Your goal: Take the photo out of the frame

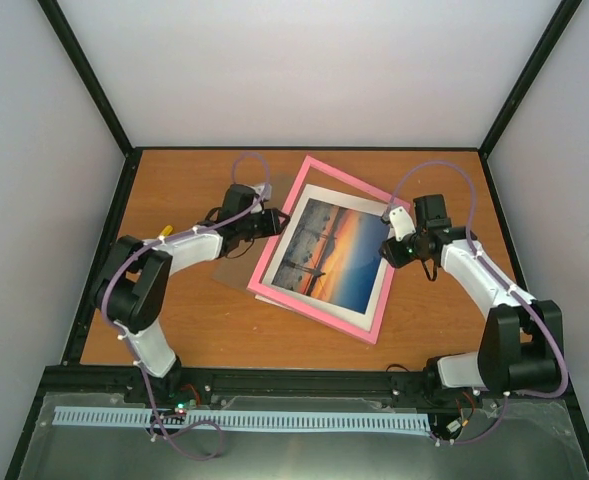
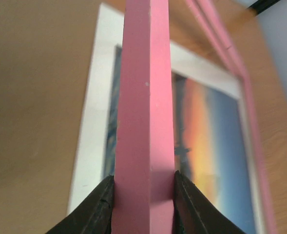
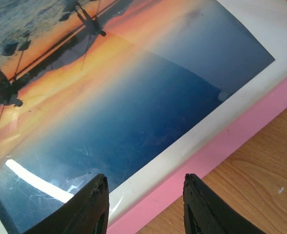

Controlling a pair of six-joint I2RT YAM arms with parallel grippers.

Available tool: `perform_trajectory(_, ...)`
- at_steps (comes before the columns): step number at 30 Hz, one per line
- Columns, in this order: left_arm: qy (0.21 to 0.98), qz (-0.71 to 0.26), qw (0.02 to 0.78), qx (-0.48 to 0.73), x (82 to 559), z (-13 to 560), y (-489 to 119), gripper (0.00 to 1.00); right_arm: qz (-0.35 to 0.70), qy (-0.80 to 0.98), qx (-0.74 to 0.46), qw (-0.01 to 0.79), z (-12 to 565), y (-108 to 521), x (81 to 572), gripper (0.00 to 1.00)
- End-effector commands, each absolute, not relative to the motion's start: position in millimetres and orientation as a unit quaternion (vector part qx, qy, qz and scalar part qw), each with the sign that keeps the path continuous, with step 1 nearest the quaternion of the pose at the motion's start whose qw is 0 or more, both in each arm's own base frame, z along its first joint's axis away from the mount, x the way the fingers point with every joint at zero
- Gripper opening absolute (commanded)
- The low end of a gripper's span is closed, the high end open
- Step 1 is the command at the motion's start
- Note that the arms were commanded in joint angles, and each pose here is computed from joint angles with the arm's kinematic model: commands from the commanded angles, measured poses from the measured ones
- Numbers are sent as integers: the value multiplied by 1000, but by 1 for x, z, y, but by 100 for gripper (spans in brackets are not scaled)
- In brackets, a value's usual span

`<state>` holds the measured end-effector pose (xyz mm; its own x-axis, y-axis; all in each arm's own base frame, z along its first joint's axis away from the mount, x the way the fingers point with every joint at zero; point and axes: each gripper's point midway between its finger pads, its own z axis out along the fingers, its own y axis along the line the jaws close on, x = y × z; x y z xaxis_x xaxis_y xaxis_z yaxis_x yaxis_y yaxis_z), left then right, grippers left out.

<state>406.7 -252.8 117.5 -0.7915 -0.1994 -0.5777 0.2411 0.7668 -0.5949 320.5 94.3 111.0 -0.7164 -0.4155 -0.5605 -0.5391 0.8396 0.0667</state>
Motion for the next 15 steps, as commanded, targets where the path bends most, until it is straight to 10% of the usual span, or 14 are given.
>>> perform_trajectory(1, 949, -194, 248, 34, 379, 22, -204, 31, 95, 924, -257, 267, 102, 86, 324, 41)
perform_trajectory(15, 947, -194, 252, 33, 378, 28, -199, 61, 83, 930, -261, 244, 88, 82, 324, 43)
